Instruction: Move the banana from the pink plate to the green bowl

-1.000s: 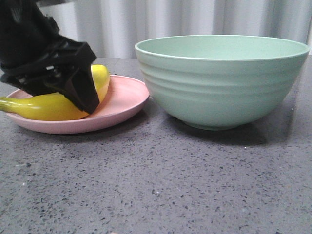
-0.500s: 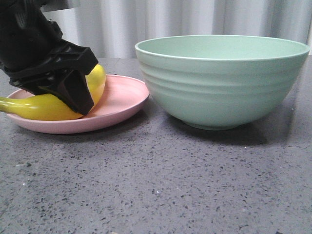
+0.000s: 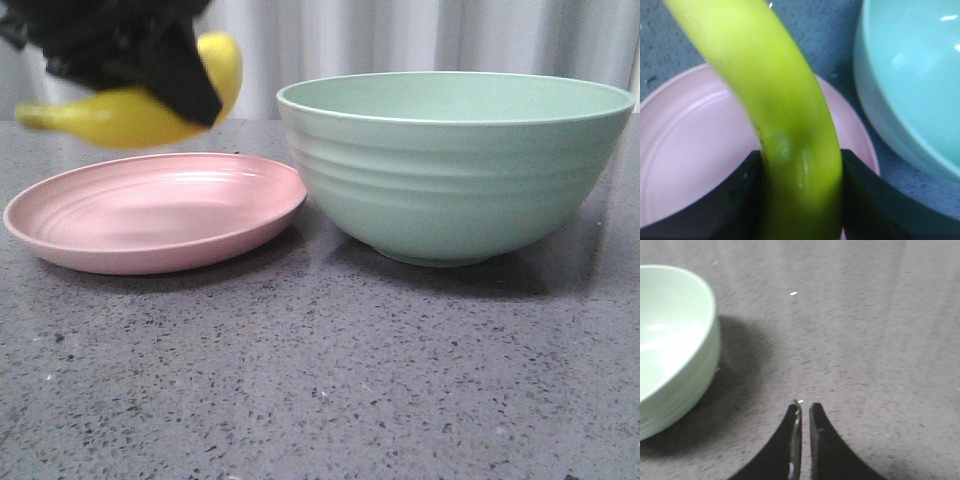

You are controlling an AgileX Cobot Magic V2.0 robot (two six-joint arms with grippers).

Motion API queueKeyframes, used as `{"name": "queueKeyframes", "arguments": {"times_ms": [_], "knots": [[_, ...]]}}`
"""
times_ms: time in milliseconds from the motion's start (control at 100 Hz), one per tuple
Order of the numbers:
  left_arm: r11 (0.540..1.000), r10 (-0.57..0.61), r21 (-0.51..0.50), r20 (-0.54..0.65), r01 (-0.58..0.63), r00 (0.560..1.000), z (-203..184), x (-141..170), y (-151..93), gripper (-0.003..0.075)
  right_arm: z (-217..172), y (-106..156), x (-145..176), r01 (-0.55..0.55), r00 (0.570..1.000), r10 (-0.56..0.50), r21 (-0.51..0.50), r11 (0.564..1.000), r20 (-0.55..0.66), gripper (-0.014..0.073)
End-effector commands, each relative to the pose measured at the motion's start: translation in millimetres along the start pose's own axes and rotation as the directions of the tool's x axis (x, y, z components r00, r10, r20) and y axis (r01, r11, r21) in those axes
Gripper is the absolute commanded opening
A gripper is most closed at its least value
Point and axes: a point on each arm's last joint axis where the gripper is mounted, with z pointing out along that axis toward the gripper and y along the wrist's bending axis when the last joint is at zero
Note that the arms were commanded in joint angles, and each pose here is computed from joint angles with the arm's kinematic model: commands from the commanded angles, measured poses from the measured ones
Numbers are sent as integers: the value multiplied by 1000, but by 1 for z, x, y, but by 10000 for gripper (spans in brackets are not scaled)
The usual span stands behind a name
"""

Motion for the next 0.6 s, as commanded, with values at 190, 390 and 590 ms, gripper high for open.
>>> {"name": "queueKeyframes", "arguments": {"times_ms": [190,390,590], "knots": [[985,78,136,181,-104,980,-44,-29,-47,185,8,36,-79,56,998,-61,-183,981,-22,384],[964,130,200,231,-178,964,-47,-29,-80,185,8,67,-128,-165,986,148,-391,906,-71,442],[949,157,233,232,-212,960,-42,-26,-97,185,27,88,-153,-339,941,294,-490,803,-169,442]]}}
